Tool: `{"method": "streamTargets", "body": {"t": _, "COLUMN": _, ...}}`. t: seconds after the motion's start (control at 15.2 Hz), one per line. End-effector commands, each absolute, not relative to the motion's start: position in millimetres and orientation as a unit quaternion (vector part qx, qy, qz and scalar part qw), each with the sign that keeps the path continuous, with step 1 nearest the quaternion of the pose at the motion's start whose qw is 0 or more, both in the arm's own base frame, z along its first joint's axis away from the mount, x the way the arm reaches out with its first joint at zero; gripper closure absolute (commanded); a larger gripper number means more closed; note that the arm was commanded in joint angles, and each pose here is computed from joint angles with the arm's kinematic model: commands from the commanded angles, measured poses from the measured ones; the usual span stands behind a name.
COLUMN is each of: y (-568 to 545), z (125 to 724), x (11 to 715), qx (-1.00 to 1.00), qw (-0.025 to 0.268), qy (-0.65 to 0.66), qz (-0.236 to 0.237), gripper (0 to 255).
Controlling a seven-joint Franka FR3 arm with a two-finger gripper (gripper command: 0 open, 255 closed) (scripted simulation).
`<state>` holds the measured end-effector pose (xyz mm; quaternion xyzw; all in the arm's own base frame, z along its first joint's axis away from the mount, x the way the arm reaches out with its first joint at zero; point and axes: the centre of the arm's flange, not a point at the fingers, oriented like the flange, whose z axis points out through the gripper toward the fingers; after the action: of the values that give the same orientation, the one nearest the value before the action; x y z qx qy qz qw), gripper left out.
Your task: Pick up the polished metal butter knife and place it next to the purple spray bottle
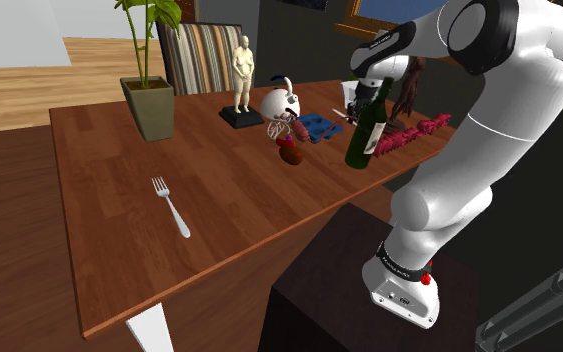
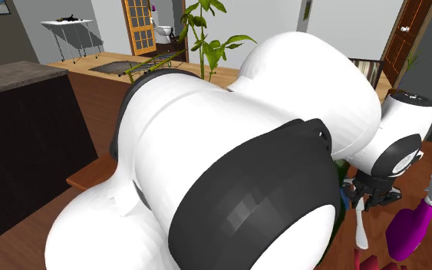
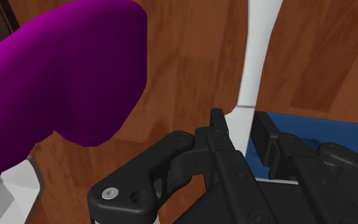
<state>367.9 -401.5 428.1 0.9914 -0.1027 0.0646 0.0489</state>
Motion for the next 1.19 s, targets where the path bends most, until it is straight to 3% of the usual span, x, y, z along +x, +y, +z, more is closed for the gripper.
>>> {"method": "streamTargets", "body": {"t": 0.0, "y": -393.3, "z": 350.2, "x": 355.5, "qx": 0.995, "qw": 0.009, "qy": -0.101, "qz": -0.004, "gripper": 0}}
{"method": "streamTargets", "body": {"t": 0.26, "y": -368.2, "z": 387.6, "x": 365.4, "qx": 0.995, "qw": 0.013, "qy": -0.100, "qz": -0.004, "gripper": 0}}
{"method": "streamTargets", "body": {"t": 0.33, "y": -391.5, "z": 352.2, "x": 362.9, "qx": 0.995, "qw": 0.010, "qy": -0.101, "qz": -0.004, "gripper": 0}}
{"method": "streamTargets", "body": {"t": 0.59, "y": -390.5, "z": 402.2, "x": 363.4, "qx": 0.995, "qw": 0.010, "qy": -0.101, "qz": -0.004, "gripper": 0}}
{"method": "streamTargets", "body": {"t": 1.12, "y": -390.6, "z": 402.2, "x": 363.5, "qx": 0.995, "qw": 0.010, "qy": -0.101, "qz": -0.004, "gripper": 0}}
